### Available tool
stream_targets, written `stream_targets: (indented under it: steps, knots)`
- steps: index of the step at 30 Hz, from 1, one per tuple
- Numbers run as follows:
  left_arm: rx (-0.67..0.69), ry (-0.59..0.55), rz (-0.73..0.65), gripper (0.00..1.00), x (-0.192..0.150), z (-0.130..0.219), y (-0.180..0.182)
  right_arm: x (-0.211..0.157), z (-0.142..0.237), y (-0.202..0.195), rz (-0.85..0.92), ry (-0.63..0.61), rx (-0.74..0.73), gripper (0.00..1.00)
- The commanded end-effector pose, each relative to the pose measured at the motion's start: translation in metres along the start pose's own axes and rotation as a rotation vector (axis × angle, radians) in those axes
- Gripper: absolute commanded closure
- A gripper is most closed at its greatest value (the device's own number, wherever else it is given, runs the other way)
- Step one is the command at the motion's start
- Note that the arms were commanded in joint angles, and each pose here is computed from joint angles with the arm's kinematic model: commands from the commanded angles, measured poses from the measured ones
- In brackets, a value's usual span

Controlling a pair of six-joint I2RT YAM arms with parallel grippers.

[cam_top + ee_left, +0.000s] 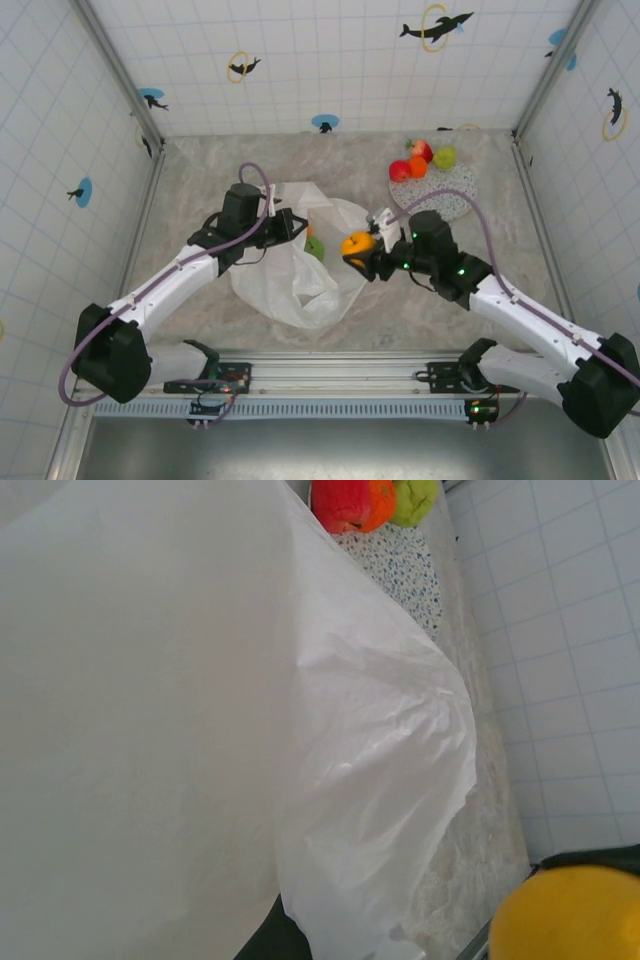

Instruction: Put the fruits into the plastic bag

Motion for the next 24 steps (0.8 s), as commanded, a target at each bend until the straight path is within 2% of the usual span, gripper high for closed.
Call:
stream_targets:
  steps: [1, 10, 15, 24]
  knots:
    - [-0.012, 0.027, -0.056, 1.0, -0.001, 0.011, -0.009, -0.012, -0.015, -0.001, 0.048, 0.004, -0.034, 0.35]
    - [-0.024, 0.073, -0.091, 1.0, -0.008, 0.017, -0.014, -0.06, -0.067, 0.004, 0.108, 0.113, -0.039, 0.36]
    - [-0.07, 0.059, -0.079, 1.0, -0.007, 0.02, -0.022, -0.064, -0.091, 0.011, 0.074, 0.052, -0.024, 0.37]
    - [-0.115, 0.07, -0.056, 1.0, -0.008, 0.018, -0.028, -0.064, -0.135, -0.003, 0.036, 0.006, -0.137, 0.38]
Point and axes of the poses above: each hand's point on the last joint's axis, 136 mm out from that joint toward the fingers, its own z axis back along the fingers, its own y axis along the line the jaws close on, x = y × z, the point moved 2 cm from there along z, back along the fingers, and after that the axes turned 4 degrees about z, right-handed, at the moved point
